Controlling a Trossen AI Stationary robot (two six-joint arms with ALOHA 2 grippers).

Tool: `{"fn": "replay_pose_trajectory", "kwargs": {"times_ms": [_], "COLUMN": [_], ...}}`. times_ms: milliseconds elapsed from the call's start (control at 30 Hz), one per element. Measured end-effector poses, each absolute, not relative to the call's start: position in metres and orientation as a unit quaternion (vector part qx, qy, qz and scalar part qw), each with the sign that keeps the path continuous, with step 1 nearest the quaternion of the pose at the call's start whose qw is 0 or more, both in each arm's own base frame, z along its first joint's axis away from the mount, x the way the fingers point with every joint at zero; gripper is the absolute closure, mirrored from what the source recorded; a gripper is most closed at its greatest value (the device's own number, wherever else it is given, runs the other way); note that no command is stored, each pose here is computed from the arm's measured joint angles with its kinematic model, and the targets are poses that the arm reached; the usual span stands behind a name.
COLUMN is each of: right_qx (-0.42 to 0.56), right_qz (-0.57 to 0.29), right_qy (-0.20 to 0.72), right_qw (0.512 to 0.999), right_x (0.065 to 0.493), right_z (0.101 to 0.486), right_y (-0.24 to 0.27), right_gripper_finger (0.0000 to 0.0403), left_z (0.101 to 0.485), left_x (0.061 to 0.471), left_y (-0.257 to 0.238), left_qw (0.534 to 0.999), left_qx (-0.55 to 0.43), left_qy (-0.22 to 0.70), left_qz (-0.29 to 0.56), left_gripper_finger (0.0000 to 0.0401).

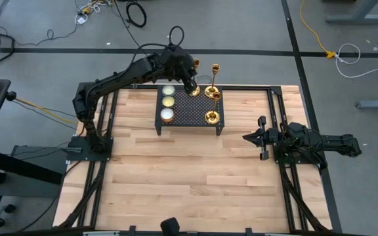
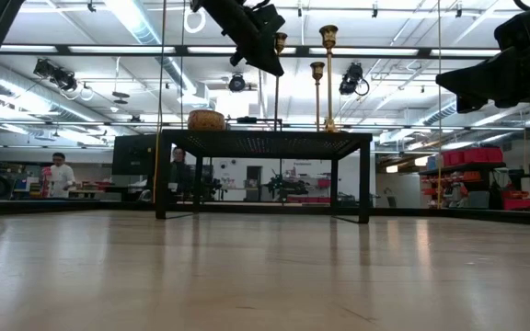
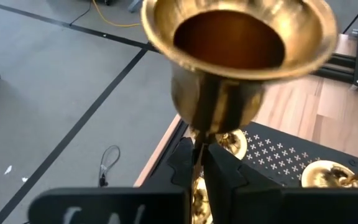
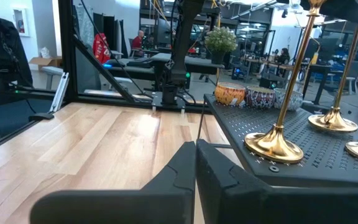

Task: Pick & Place candle stick holders
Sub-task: Adjust the candle holders on the shelf

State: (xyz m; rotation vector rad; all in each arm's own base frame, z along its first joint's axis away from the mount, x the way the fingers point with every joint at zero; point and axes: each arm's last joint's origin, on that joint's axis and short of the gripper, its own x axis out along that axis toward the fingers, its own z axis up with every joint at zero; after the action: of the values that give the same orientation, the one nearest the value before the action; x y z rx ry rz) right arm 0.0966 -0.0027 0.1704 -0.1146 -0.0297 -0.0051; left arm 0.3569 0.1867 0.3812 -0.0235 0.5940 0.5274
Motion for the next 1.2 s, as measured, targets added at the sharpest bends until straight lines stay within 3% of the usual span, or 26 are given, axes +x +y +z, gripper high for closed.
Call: {"fn": "replay_pose_trajectory", "kwargs": {"times_ms": [1200], "right_qx": [-0.057], "right_qz": [-0.002], "right_qy": [-0.015], "right_qw": [0.998], "right_x": [0.097], "right_z": [0.17], "right_y": [-0.003], "right_gripper_finger": [0.0389], "left_z": [0.383], "left_x": [0.337], "left_y": [0.191], "left_qw": [0.909], "left_qx": [-0.086], "left_qy": [0.313], "left_qz": [0.262], "left_gripper_finger": [0.0378]}}
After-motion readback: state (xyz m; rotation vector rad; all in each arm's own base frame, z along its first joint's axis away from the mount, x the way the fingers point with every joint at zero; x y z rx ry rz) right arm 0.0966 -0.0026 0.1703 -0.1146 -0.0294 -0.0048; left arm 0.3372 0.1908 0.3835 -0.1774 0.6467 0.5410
